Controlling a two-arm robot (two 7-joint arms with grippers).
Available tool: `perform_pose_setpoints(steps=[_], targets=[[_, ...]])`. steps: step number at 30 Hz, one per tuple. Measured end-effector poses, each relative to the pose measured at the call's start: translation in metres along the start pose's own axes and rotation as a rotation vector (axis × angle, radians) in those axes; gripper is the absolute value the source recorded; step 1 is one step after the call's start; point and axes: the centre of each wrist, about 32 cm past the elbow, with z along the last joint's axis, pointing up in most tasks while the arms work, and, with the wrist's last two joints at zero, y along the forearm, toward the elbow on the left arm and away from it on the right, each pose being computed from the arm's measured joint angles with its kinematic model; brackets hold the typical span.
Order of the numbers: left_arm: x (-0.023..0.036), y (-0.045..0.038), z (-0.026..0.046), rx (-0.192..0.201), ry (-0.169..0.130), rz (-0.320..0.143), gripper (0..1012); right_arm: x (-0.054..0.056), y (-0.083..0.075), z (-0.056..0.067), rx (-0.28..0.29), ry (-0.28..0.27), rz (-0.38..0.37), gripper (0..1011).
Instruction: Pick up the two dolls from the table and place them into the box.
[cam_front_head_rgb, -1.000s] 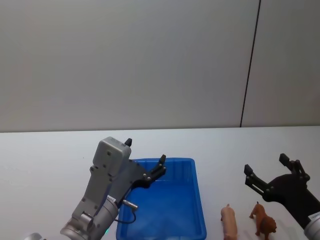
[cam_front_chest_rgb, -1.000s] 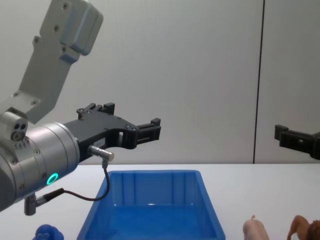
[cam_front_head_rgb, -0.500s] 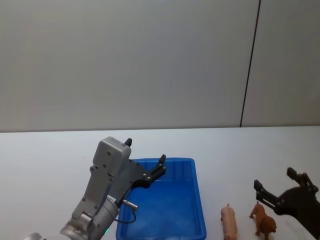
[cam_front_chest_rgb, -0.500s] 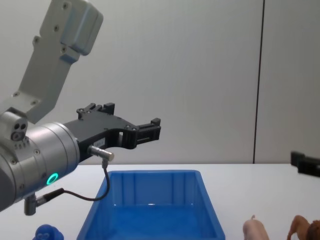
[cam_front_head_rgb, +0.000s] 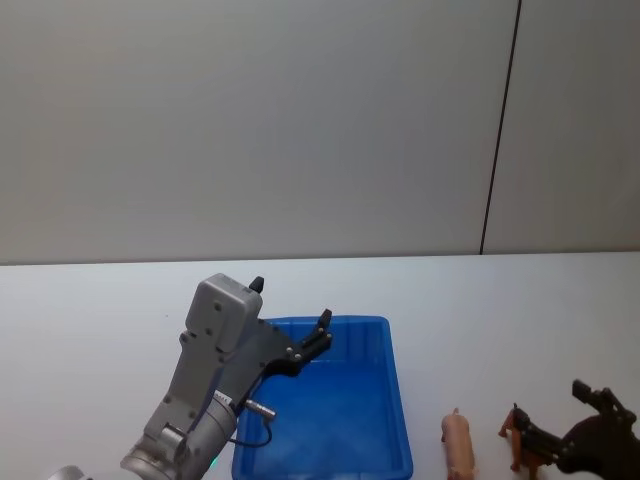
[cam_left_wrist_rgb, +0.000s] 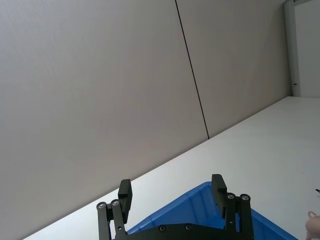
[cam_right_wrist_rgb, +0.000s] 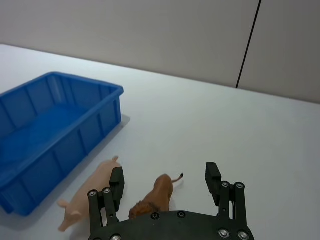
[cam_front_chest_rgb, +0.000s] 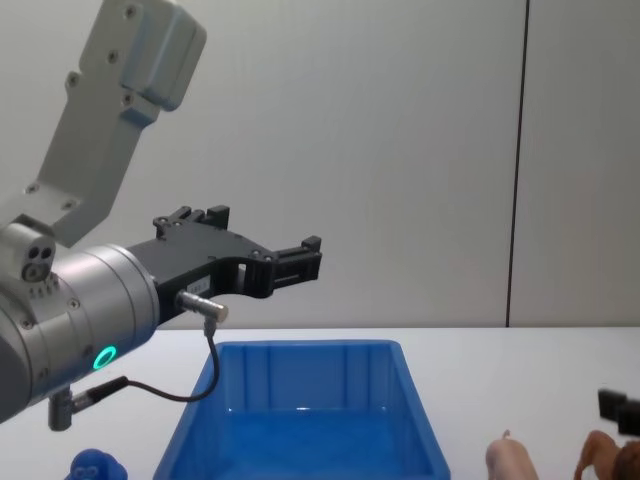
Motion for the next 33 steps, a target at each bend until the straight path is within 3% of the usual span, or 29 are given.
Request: perform_pose_setpoints(steps=[16,27,28,33], targets=[[0.0000,0.0000,0.0000,0.000,0.000,0.000,1001,0.003,0.010,-0.021,-0.096,0.018,0.056,1000],[0.0000,0.0000,0.0000,0.000,0.000,0.000,1001,0.000,0.016,-0.028,-0.127,0.028,0.066,755],[0.0000,0.0000,0.0000,0.000,0.000,0.000,1001,0.000,0.016,-0.028,-0.130,0.028,0.067,691],[0.0000,0.0000,0.0000,0.000,0.000,0.000,1001,-0.002,0.017,-0.029,-0.133,0.026,0.069,560]])
